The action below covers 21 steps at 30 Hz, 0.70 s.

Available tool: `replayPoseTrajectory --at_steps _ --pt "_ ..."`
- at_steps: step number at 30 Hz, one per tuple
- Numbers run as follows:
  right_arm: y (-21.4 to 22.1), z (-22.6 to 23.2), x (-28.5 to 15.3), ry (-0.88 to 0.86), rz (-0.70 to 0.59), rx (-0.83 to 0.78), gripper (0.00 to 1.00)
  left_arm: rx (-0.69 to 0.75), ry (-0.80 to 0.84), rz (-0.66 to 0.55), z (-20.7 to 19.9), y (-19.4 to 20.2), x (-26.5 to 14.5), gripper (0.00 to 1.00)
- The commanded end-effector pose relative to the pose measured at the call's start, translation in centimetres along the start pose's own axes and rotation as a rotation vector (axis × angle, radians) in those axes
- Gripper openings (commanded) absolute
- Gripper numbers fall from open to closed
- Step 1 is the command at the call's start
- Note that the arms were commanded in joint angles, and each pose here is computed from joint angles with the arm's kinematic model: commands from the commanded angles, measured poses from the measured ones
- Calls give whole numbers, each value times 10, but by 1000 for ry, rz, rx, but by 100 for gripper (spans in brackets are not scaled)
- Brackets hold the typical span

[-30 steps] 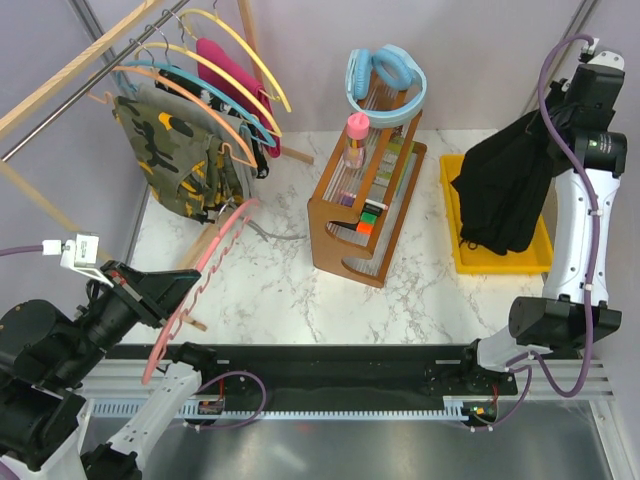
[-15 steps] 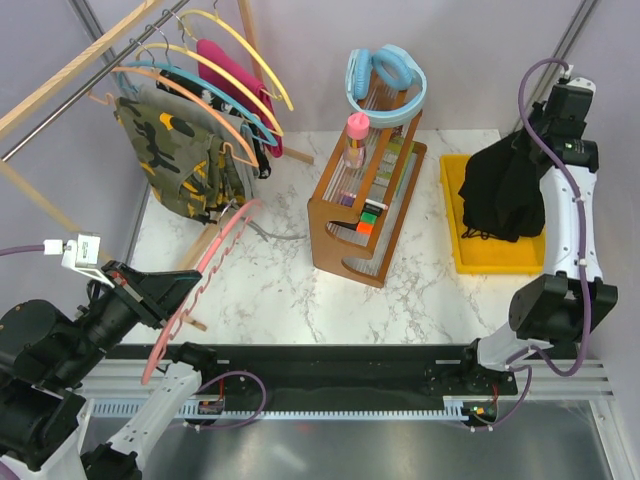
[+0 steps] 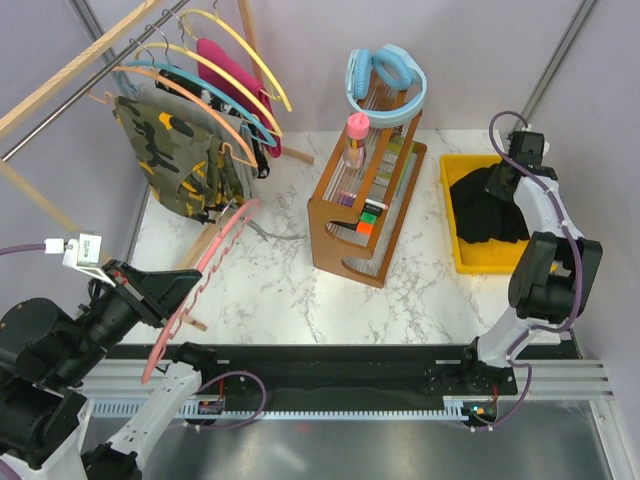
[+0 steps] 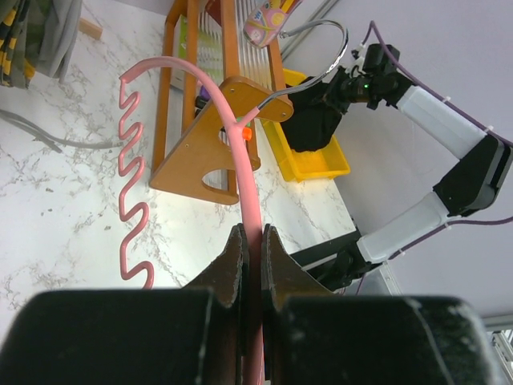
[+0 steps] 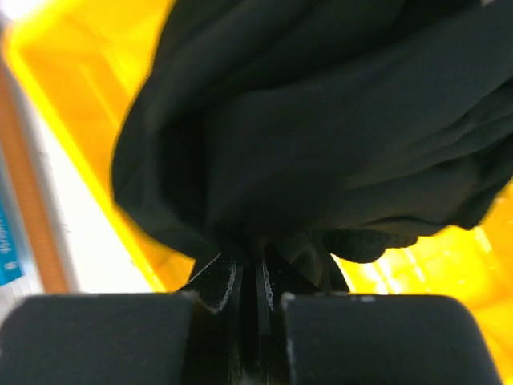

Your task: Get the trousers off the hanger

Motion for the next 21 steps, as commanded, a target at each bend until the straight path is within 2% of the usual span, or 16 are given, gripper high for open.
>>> replayPoseTrajectory --at_steps 1,4,5,7,8,10,11,16,21 --pt "17 6 27 -30 46 32 5 8 43 -14 -10 -10 9 2" --pt "39 -1 44 12 109 10 13 -12 63 2 -12 -6 10 2" --pt "44 -3 49 20 127 -7 23 -14 68 -1 -13 -6 9 2" --pt "50 -9 58 56 164 -35 36 -20 74 -2 -13 -6 10 2" --pt "57 -14 55 84 208 -54 52 -19 75 -6 -14 -6 9 2" --pt "46 -20 44 130 190 -63 73 -18 65 -29 -13 -9 7 2" --pt "41 -18 37 137 172 -68 98 -17 61 -44 -12 -11 5 2" --pt "5 -15 -19 242 80 -34 98 -22 15 -93 -6 -19 3 2" --pt "-8 6 -76 351 -5 -120 98 -69 -120 -151 15 -28 11 2"
Point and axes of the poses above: each gripper's point midway between its finger pads, its own x axis out along the fingers, its own z axis along the line the jaws close on, y = z × x, the point moved 2 cm from there along -x, back along the fingers, and after that the axes turned 5 degrees about -x, right-handed, at the moved point
